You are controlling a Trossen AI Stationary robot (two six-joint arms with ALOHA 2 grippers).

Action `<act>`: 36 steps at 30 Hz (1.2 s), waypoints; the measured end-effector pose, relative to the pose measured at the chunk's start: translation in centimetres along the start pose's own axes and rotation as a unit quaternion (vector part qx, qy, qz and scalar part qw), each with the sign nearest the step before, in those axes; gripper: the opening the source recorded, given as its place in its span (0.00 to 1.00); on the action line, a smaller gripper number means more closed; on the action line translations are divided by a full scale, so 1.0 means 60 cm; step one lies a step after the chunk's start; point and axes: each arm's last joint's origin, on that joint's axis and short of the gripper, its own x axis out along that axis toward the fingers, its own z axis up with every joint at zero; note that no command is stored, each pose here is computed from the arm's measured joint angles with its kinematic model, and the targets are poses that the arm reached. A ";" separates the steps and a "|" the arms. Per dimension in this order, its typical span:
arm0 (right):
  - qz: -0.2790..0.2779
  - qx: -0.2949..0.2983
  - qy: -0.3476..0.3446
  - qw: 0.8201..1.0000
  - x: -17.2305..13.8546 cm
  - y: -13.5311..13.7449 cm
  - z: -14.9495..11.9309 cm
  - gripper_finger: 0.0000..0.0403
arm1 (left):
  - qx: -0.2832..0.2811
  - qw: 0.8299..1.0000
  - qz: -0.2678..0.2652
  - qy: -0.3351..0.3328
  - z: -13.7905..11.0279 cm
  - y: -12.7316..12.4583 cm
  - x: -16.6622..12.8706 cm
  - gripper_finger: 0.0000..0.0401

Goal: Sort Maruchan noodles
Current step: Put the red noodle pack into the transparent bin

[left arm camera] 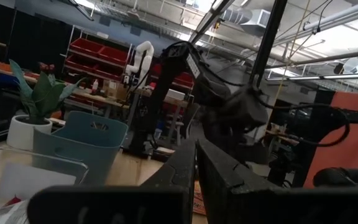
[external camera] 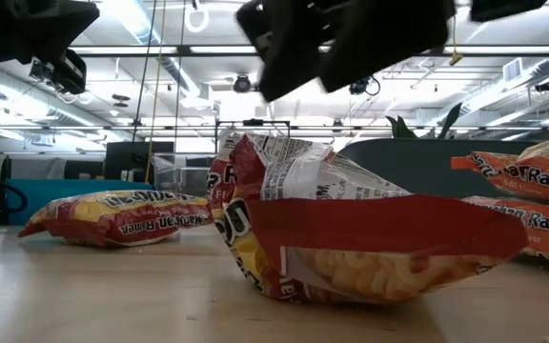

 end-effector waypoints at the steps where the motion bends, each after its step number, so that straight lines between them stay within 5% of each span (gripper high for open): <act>1: 0.001 0.001 0.007 1.000 0.006 0.002 -0.003 0.46 | 0.000 1.000 0.000 -0.001 0.000 0.000 0.000 0.06; 7: -0.012 0.009 0.045 0.999 0.039 0.002 -0.024 0.36 | 0.001 1.000 0.001 0.002 -0.001 0.000 0.001 0.06; 18: -0.028 0.014 0.052 0.998 0.037 -0.011 -0.030 0.03 | 0.001 1.000 0.001 0.003 -0.001 0.000 0.001 0.06; 24: -0.042 0.025 0.063 0.997 0.032 -0.027 -0.036 0.03 | 0.001 1.000 0.001 0.003 -0.001 0.000 0.001 0.06; 30: -0.107 0.005 0.100 0.989 0.004 -0.043 -0.016 0.01 | 0.001 1.000 0.001 0.003 -0.001 0.000 0.001 0.06; 36: -0.251 -0.001 0.105 0.962 -0.073 -0.083 0.007 0.01 | 0.001 1.000 0.001 0.003 -0.001 0.000 0.001 0.06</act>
